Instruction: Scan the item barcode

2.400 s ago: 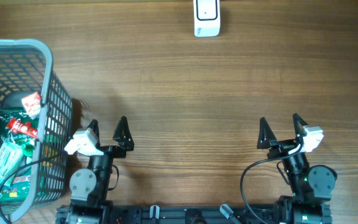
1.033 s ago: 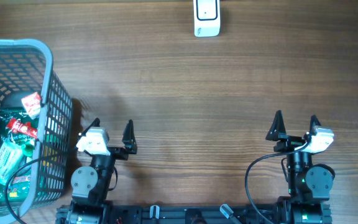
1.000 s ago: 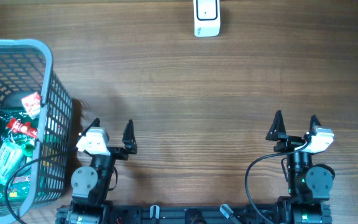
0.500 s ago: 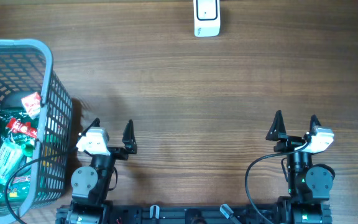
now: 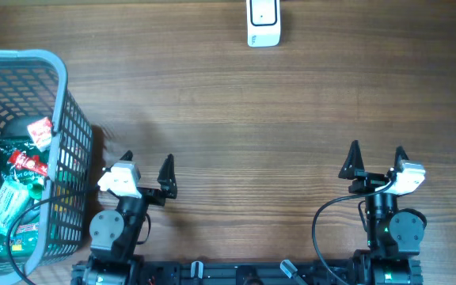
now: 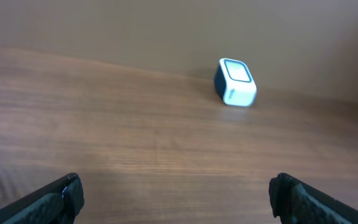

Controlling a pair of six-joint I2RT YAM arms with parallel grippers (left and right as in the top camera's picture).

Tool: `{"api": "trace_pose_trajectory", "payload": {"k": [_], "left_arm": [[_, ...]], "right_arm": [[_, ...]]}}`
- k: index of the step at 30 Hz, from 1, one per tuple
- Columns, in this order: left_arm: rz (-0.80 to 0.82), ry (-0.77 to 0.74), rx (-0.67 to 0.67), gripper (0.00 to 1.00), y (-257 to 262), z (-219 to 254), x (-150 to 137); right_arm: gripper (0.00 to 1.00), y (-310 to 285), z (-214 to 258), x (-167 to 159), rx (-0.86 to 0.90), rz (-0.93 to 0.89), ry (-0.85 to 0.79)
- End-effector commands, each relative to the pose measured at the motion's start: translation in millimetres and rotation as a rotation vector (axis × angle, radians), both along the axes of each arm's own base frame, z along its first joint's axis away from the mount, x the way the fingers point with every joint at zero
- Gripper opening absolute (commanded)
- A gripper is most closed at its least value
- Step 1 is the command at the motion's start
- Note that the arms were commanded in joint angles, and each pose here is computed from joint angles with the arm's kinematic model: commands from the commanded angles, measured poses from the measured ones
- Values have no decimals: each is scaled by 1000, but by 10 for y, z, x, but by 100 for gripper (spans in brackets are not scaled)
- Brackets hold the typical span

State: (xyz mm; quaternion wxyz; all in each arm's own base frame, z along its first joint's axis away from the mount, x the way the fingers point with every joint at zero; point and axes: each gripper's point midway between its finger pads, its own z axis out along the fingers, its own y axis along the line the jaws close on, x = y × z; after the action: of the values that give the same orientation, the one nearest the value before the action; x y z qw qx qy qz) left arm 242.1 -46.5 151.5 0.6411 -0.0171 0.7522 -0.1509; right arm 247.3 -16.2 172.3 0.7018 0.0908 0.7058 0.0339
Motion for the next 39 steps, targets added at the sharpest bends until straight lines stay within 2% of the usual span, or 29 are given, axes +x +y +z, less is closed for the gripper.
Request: {"api": "trace_pose_trajectory", "payload": {"k": [1,10,20,28,33,39], "left_arm": [[-48,-62,-23,100,-76,513,-89],[-49,-39,-20,100,-75,1159,-98],[-42,104,0,100,-109,1769,183],[118,251,64,100,164,2248,266],[66,350,71,100,90,2238,150],[100,348,71,100,142,2240,186]], "right_arm": [[100,-18,-1,2,-19,-13,2],[100,-18,-1,2,-20,-13,2],[100,-18,-1,2,-20,-13,2],[100,-18,-1,2,-19,-13,2],[100,-18,-1,2,-19,-13,2],[100,-18,-1,2,-19,-13,2]]}}
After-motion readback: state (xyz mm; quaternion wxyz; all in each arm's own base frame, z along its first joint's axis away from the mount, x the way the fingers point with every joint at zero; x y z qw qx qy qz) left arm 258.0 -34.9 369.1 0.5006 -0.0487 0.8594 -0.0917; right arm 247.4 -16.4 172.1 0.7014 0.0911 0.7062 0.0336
